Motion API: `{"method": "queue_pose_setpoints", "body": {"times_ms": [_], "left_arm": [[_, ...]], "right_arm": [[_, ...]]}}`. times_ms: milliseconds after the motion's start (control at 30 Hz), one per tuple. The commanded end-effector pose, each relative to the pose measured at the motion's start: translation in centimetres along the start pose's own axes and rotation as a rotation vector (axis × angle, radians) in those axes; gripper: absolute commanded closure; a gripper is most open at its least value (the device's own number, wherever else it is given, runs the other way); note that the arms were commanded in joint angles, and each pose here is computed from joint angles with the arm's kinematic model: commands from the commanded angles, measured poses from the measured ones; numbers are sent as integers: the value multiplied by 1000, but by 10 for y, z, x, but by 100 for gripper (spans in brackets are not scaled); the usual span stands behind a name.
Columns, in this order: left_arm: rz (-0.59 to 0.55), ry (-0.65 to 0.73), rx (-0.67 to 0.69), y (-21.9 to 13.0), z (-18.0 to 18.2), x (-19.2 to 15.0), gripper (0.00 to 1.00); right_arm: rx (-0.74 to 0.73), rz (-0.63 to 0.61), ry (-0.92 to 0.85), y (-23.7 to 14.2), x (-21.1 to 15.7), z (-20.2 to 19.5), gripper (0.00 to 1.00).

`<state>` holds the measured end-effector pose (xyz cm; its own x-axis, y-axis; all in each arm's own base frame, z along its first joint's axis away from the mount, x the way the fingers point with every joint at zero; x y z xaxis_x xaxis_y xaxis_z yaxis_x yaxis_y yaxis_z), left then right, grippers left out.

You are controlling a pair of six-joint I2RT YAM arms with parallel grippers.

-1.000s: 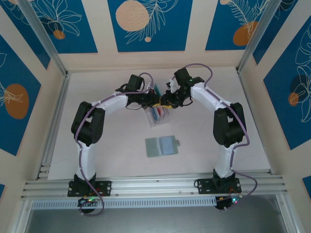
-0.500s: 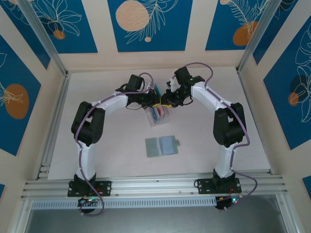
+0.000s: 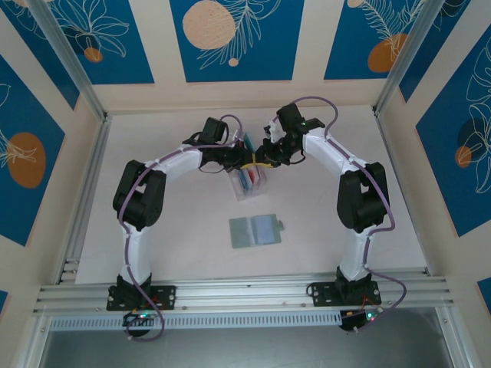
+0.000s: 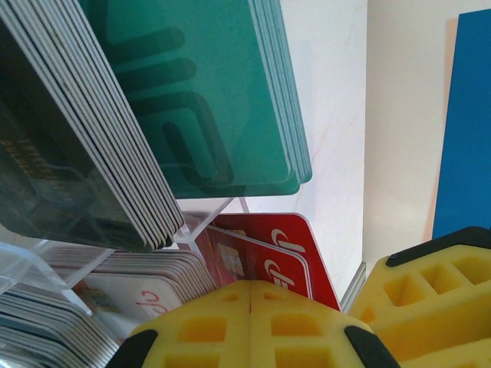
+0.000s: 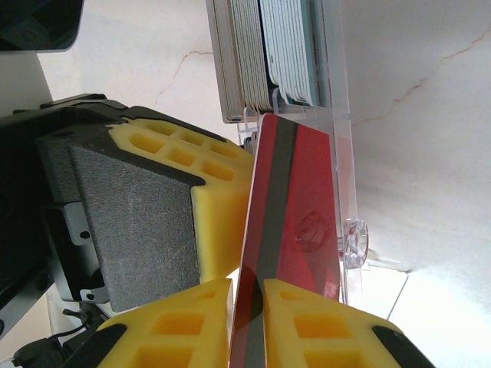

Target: Put the credit cards into the card holder

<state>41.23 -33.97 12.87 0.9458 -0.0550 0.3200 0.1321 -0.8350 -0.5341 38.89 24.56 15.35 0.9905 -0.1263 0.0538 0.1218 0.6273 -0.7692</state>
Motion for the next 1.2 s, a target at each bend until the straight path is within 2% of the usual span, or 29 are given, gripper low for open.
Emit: {"method": "queue_pose_setpoints", "body": {"times_ms": [0,367,733,1167], "left_arm": [[77,-36,64,19,26,-23,100],[72,-33,63,17,24,-22,100],[52,-15,36,7,7,-12,100],[-63,54,-22,-57,-42,17,100]], "right_arm": [[29,-18,-13,-14,2,13,84],[-31,-53,-3,-24,4,3,91],[-125,-115,2,-40,7,-10,97],[-192,-240,-14,-72,11,-8,100]]}}
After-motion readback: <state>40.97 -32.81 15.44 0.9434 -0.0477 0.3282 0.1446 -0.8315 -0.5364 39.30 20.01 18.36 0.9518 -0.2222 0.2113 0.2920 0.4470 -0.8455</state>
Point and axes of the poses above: each hand's point on the last joint's axis, 136 mm out from that joint toward the fingers, its own y axis out along the fingers, its own z axis along the line the jaws close on, x = y × z, the point moved 1 cm from there along -y, back along the fingers, and after that the axes turned 11 degrees about y, right-handed, at the moved point
